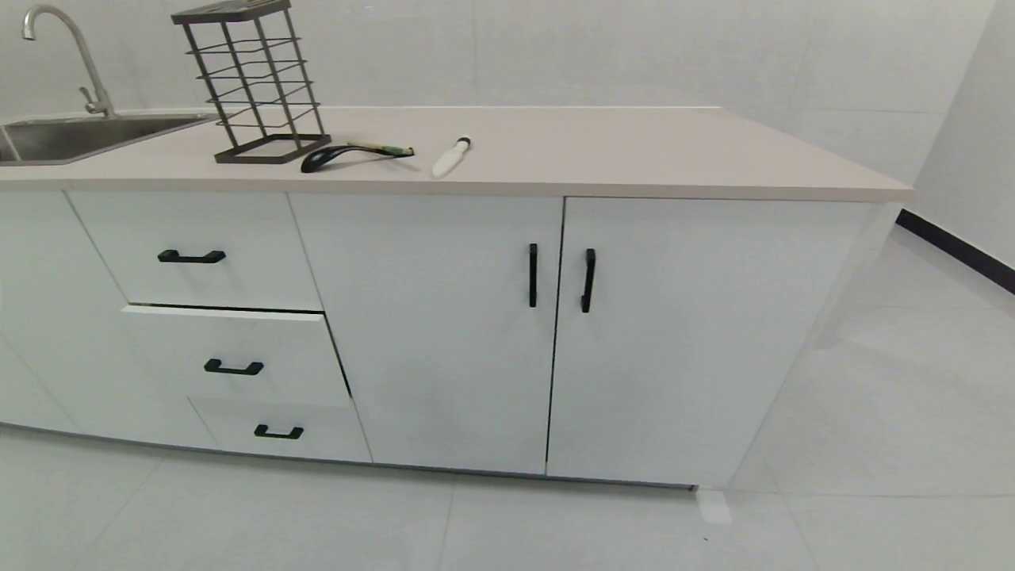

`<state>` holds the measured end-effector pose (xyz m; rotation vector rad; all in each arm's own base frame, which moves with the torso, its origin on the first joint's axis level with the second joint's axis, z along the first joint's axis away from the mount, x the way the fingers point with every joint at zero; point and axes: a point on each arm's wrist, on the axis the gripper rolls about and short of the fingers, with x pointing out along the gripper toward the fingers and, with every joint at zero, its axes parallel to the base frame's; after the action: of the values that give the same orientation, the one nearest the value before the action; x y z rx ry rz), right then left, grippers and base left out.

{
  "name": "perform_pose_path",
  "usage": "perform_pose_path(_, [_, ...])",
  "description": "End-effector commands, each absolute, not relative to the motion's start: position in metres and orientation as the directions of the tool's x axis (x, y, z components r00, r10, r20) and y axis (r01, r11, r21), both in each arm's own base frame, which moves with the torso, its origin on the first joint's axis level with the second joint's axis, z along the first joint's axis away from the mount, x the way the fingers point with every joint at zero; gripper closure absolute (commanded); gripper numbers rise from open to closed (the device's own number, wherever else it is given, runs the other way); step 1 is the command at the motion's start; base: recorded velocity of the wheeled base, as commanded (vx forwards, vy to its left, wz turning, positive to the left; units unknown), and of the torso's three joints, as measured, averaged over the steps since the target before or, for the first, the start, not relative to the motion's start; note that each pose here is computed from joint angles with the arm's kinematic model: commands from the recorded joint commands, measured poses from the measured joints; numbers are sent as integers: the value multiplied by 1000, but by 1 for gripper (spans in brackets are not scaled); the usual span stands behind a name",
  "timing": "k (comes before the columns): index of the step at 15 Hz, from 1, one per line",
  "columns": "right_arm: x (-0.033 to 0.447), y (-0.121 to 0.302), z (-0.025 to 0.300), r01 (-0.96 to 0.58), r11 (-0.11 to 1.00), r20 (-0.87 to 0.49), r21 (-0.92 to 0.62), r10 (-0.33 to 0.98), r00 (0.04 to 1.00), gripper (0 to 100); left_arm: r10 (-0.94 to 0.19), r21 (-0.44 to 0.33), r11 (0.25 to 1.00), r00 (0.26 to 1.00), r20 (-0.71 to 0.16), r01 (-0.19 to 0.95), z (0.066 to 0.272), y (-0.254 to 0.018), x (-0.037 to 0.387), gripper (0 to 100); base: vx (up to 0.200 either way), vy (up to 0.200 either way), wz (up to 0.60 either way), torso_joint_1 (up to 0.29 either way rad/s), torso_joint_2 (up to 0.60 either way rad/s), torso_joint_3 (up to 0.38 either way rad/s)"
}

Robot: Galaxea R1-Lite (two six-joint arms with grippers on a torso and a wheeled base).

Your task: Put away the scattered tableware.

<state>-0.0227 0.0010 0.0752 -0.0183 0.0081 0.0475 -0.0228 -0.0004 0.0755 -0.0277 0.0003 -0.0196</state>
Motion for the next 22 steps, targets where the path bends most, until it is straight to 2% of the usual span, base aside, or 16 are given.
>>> perform_pose_path(1, [-22,1,75,-46,999,-11,-16,46,999,100,-20,-29,999,1000,0,20,75,0,-23,0,0,200,0,2,12,2])
perform_pose_path(3, [-22,1,75,-48,999,-11,-16,48,999,100,-20,-29,999,1000,0,20,75,0,-23,0,100,0,0,1,1,-1])
perform_pose_path(7, [-22,1,75,-46,999,-11,-16,46,999,100,-20,-28,999,1000,0,20,75,0,-23,0,0,0,600,0,8,5])
perform_pose_path(9, [-22,1,75,-46,999,-11,-16,46,999,100,-20,-29,999,1000,0,20,75,0,-23,0,0,200,600,5,2,0])
perform_pose_path(16, [-22,1,75,-46,999,-11,-13,46,999,100,-21,-23,1000,1000,0,21,75,0,-23,0,0,200,0,1,1,3])
perform_pose_path(22, [-22,1,75,-46,999,-11,-13,46,999,100,-21,-25,999,1000,0,21,75,0,-23,0,200,200,0,1,2,4])
